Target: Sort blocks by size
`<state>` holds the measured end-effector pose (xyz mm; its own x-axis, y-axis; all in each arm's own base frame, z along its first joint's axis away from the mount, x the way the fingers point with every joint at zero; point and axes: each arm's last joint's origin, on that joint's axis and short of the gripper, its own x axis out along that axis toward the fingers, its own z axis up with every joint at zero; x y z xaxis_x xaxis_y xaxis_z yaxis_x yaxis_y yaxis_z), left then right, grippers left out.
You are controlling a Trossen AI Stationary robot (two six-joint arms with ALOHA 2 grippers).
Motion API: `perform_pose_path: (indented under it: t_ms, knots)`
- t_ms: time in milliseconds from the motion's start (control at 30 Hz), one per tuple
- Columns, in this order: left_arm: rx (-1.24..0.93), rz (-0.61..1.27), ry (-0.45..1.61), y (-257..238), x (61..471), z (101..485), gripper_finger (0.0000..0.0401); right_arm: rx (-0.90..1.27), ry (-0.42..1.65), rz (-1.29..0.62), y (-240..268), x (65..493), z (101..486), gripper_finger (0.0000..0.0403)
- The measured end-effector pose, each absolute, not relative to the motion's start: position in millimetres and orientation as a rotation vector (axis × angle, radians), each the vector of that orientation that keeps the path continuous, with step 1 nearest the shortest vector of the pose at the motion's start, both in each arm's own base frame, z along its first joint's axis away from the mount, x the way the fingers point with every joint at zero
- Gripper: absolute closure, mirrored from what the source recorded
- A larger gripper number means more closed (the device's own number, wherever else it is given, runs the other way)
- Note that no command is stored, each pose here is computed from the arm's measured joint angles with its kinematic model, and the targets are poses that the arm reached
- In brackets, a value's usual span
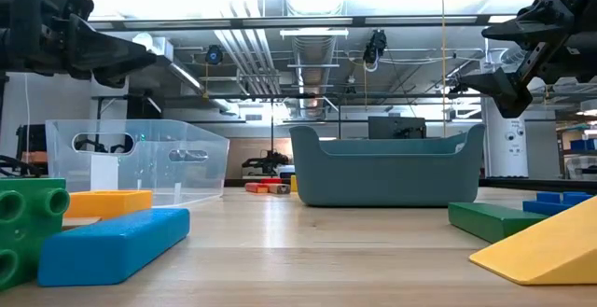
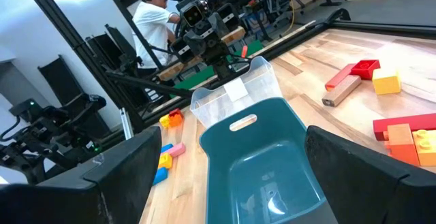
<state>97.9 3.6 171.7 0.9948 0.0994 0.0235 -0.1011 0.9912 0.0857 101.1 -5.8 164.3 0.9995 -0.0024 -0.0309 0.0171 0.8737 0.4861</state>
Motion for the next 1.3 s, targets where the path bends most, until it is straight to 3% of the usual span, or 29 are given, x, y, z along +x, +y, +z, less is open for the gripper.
perform_pose_path:
  t_ms: [800,1067,1300]
  knots:
    - [0.087,0.1,-0.019,4,98,172,0.0246,0.532,0.019,-0.007,-6,101,165,0.0053]
    - [0.087,0.1,-0.019,4,98,172,0.0246,0.573,-0.212,0.04,-6,93,218,0.0053]
    - [0.087,0.101,-0.02,4,98,172,0.0246,0.612,-0.06,-0.286,-14,96,278,0.0053]
